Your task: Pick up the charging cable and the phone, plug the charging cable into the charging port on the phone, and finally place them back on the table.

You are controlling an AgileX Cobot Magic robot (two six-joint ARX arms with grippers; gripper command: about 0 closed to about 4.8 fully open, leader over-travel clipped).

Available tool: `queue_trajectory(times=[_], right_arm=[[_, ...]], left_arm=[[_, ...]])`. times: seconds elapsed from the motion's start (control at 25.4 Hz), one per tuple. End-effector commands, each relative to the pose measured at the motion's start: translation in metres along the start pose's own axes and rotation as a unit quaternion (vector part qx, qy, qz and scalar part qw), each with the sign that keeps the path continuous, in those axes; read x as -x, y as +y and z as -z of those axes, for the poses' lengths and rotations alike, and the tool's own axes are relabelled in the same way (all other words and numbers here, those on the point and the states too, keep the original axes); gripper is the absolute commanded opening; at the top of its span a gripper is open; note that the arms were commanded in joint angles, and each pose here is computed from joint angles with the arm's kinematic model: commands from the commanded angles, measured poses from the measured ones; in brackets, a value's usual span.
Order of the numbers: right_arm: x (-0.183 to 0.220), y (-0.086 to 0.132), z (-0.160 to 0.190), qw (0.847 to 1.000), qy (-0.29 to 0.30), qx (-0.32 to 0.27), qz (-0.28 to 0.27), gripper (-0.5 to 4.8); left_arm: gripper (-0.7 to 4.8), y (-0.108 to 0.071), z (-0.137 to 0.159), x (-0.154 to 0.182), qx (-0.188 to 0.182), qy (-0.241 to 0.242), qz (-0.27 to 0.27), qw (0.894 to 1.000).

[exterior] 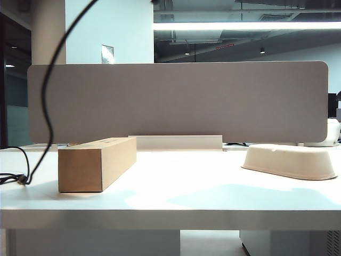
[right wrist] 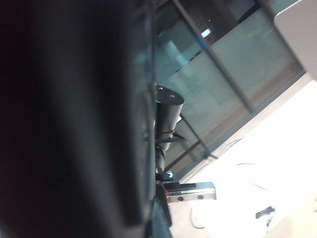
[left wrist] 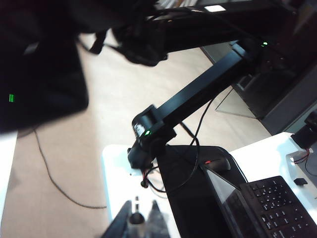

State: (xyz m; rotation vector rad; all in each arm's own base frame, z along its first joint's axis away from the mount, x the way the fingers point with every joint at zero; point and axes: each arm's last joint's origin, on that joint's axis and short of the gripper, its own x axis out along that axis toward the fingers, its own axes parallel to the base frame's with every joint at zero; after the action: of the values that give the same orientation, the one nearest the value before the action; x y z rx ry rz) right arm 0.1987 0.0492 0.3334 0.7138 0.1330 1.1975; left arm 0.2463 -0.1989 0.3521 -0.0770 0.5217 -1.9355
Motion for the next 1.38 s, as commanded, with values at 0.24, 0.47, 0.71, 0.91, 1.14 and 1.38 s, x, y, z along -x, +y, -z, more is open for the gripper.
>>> queue_trajectory(times=[0.24, 0.47, 0.71, 0.91, 1.14, 1.38], right_arm=[[-0.002, 0.015, -0.006, 0.999, -0.009, 0.013, -0.048, -0.03], [-0.003, 0.015, -0.005, 0.999, -0.007, 0.013, -0.049, -0.03], [-0.005, 0.01, -0.004, 0.999, -0.008, 0.012, -0.038, -0.03], [-0.005, 0.008, -0.003, 0.999, -0.006, 0.018, -0.033, -0.03], [-0.005, 0.008, -0.003, 0.999, -0.002, 0.018, -0.035, -0.03], [-0.005, 0.008, -0.002, 0.999, 0.001, 0.018, -0.036, -0.03]], left_arm=[[-0.06, 0.008, -0.004, 0.0, -0.024, -0.007, -0.007, 1.0], [-0.06, 0.015, -0.015, -0.006, -0.022, -0.023, -0.006, 0.999], [-0.06, 0.013, -0.017, -0.019, -0.012, -0.021, 0.02, 1.0], [-0.06, 0.015, -0.016, -0.021, -0.009, -0.019, 0.02, 1.0], [-0.06, 0.018, -0.014, -0.021, -0.005, -0.016, 0.007, 1.0], [-0.06, 0.021, -0.015, -0.019, -0.012, -0.013, -0.026, 1.0]])
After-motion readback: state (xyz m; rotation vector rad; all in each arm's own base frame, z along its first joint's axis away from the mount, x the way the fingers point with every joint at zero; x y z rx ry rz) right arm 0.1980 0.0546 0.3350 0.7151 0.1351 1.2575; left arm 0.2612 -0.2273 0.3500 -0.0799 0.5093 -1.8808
